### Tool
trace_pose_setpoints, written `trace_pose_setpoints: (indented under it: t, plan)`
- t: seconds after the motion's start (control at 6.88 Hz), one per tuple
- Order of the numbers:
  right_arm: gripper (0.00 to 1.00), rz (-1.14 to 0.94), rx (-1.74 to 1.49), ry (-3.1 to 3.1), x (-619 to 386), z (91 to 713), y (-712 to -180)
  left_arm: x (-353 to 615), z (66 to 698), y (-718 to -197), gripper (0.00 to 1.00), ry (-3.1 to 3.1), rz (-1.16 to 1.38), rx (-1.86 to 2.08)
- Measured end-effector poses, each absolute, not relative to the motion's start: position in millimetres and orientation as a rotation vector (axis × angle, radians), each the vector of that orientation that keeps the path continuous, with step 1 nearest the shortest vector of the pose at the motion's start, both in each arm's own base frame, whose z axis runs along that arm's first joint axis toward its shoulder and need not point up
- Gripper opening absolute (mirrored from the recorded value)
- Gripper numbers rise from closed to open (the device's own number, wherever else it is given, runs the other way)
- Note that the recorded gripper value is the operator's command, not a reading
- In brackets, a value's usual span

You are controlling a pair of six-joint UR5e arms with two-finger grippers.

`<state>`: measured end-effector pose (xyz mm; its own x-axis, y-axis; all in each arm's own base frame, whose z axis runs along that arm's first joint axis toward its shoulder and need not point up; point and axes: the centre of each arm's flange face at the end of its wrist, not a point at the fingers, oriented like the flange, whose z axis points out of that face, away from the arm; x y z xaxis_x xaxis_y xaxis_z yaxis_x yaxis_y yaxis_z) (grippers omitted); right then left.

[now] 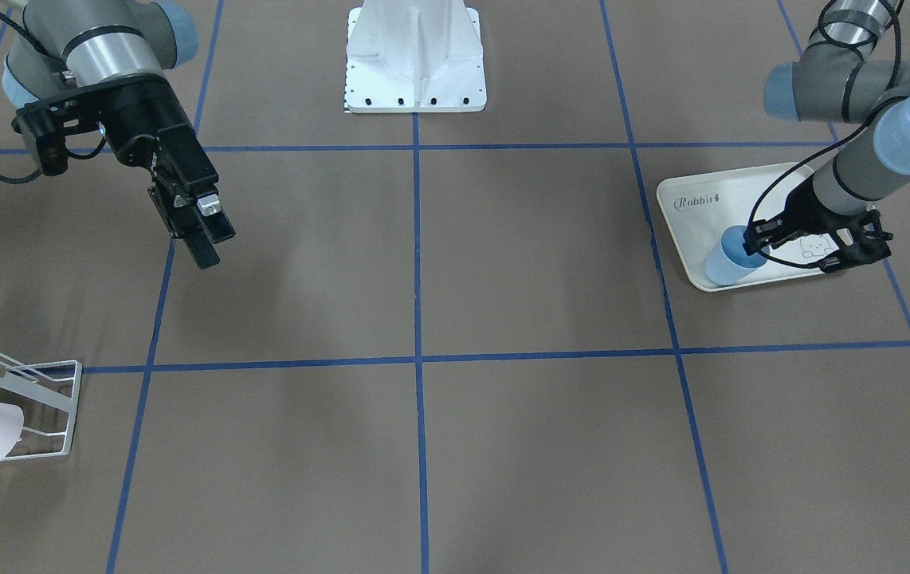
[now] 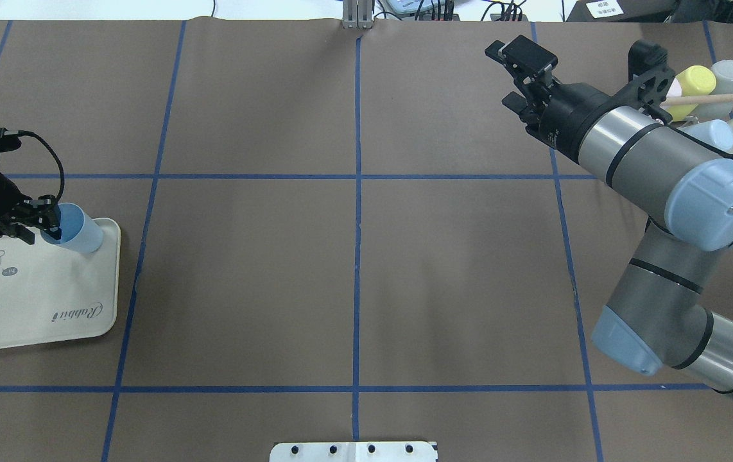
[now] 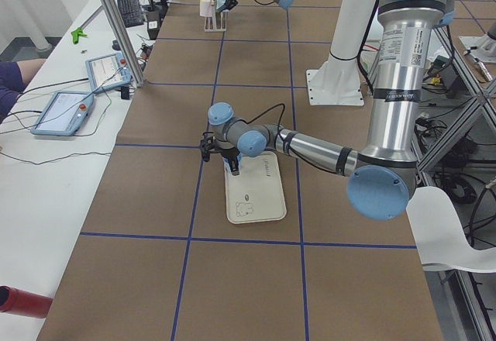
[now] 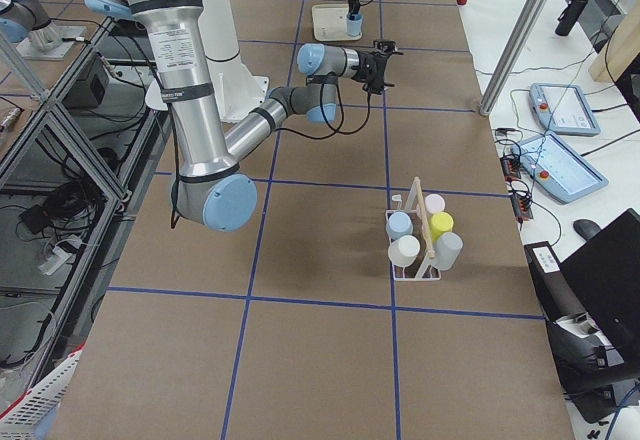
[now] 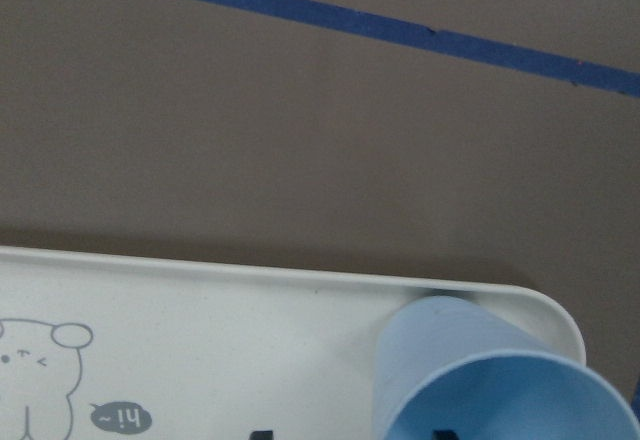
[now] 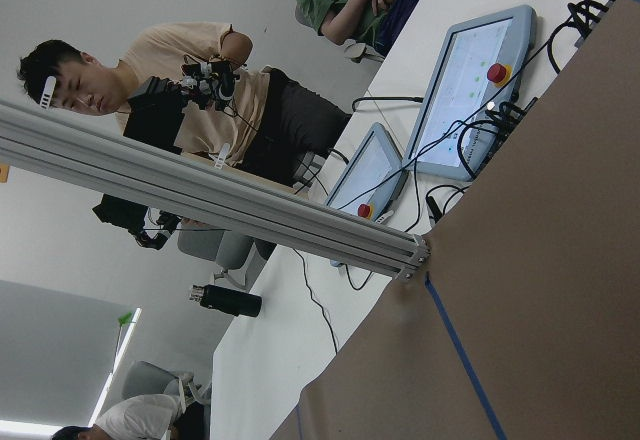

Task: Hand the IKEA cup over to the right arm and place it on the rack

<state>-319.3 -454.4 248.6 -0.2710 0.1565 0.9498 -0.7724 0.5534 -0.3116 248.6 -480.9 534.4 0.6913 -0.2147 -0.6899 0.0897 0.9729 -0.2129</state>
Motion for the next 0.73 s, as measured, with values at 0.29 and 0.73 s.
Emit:
trace_pose_setpoints:
  t: [0.29,0.73]
  plan:
    - [1.0,0.978,0.533,-1.604,-319.2,249.2,-454.3,247.9,524.8,-479.9,0.0,0.803,-0.172,-0.162]
    - [1.0,0.973,0.524,-1.604,-322.9,250.1,-451.6,213.4,484.2,-479.3,0.0,0.857,-0.208,-0.152]
